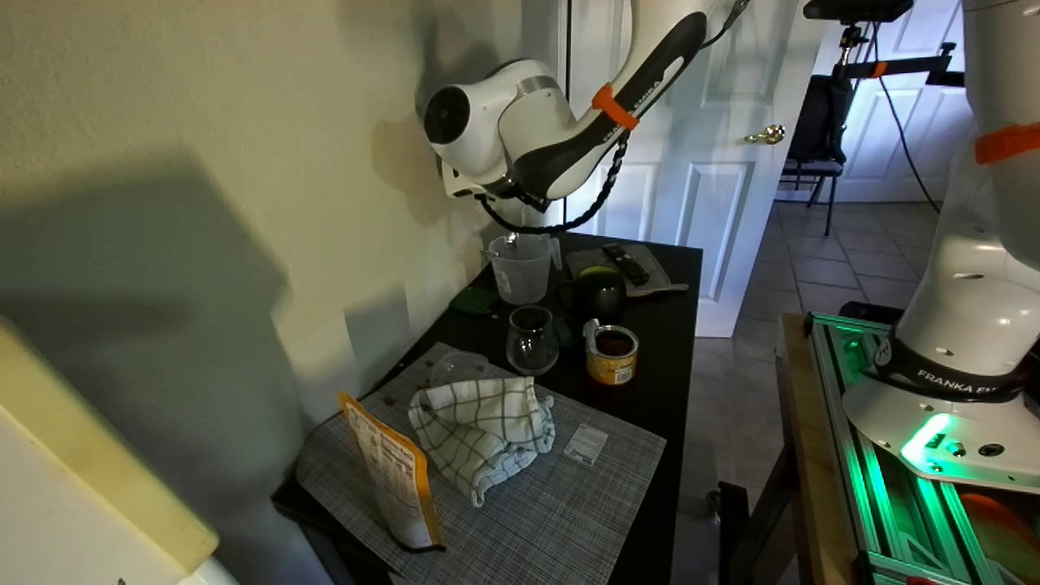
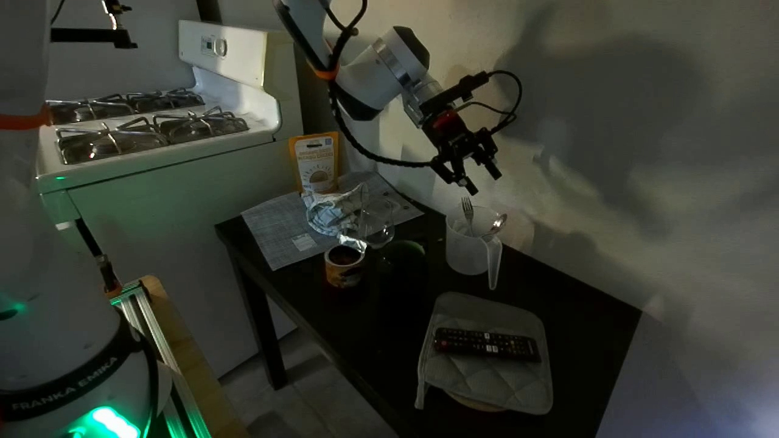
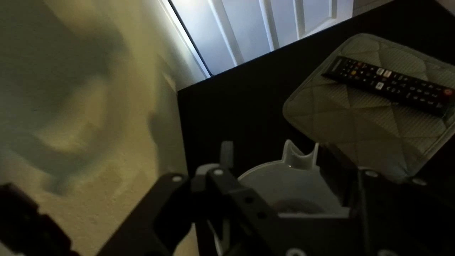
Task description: Put the spoon inside the jug
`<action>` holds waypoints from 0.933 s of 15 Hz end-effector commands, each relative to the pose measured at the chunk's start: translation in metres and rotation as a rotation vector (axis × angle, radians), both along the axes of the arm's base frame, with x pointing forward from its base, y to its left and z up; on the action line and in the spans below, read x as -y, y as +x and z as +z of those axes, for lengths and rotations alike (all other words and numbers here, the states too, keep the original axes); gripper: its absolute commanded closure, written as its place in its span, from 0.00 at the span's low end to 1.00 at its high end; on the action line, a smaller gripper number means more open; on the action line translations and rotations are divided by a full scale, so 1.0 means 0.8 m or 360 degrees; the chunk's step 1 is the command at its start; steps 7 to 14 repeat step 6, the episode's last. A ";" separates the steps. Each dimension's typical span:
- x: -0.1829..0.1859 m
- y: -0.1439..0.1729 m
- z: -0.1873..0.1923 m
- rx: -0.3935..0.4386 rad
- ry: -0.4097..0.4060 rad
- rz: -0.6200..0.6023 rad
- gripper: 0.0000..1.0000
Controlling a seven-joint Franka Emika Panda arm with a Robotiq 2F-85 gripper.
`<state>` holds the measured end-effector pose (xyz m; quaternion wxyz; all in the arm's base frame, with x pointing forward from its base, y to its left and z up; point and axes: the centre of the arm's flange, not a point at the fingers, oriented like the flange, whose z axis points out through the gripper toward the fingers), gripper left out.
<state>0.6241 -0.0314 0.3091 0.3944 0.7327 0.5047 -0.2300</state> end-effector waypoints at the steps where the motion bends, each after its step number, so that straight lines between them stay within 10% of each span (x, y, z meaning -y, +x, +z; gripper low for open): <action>1: -0.027 -0.055 0.045 -0.0135 -0.0053 0.0051 0.03; 5: -0.057 -0.126 0.066 -0.0223 -0.0044 0.0024 0.00; 6: -0.045 -0.070 0.053 -0.0190 -0.0074 0.0032 0.00; 14: -0.045 -0.070 0.053 -0.0190 -0.0074 0.0032 0.00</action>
